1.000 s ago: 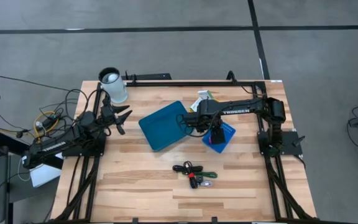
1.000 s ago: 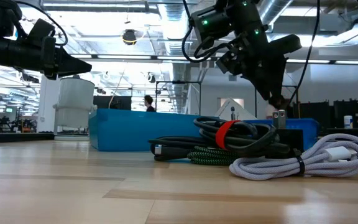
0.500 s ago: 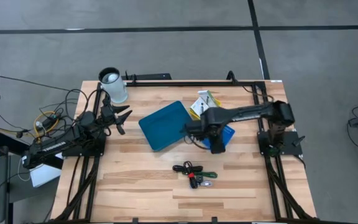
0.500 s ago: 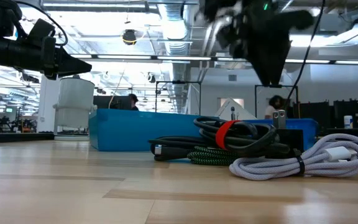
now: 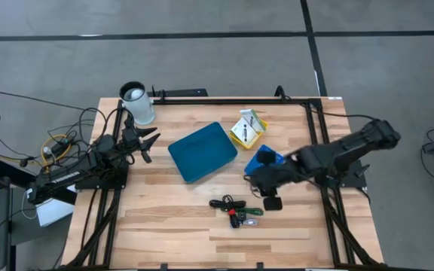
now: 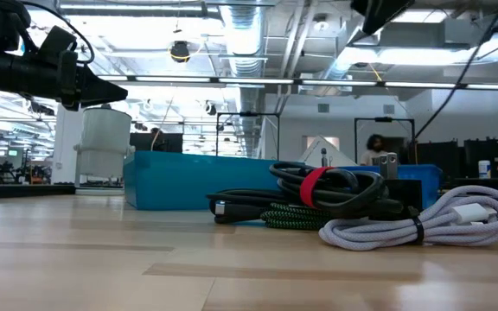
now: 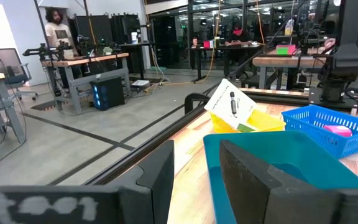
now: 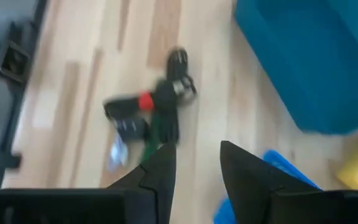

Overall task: Pick and place items into bin
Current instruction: Put the black charger adapter into the blue bin

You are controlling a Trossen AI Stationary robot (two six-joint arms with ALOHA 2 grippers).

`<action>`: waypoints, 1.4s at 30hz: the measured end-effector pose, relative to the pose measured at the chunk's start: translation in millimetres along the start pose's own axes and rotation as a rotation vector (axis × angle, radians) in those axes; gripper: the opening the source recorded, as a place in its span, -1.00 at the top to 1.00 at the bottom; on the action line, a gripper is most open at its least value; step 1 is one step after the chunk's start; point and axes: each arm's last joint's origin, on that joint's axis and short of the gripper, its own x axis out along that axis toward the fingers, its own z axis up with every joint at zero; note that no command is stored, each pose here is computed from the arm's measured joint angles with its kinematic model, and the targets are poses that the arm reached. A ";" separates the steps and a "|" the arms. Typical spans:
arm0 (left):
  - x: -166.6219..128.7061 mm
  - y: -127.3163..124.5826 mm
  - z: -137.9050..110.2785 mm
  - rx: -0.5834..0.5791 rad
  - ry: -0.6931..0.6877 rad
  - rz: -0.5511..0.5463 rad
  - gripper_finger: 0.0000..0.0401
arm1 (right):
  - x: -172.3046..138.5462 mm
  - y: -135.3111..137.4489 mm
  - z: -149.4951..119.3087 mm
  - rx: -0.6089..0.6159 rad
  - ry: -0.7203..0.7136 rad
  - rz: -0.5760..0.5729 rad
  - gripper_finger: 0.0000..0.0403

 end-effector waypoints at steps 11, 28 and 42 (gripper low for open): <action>0.0 0.0 -0.1 0.000 0.000 0.000 0.41 | 48.7 34.1 -61.6 0.117 -0.246 0.008 0.41; 0.0 0.0 0.0 0.000 0.000 0.000 0.41 | 96.4 43.5 -65.3 0.071 -0.241 -0.117 0.41; 0.0 0.0 -0.1 0.000 0.001 0.000 0.41 | 81.2 34.5 -57.6 0.150 -0.132 -0.054 0.41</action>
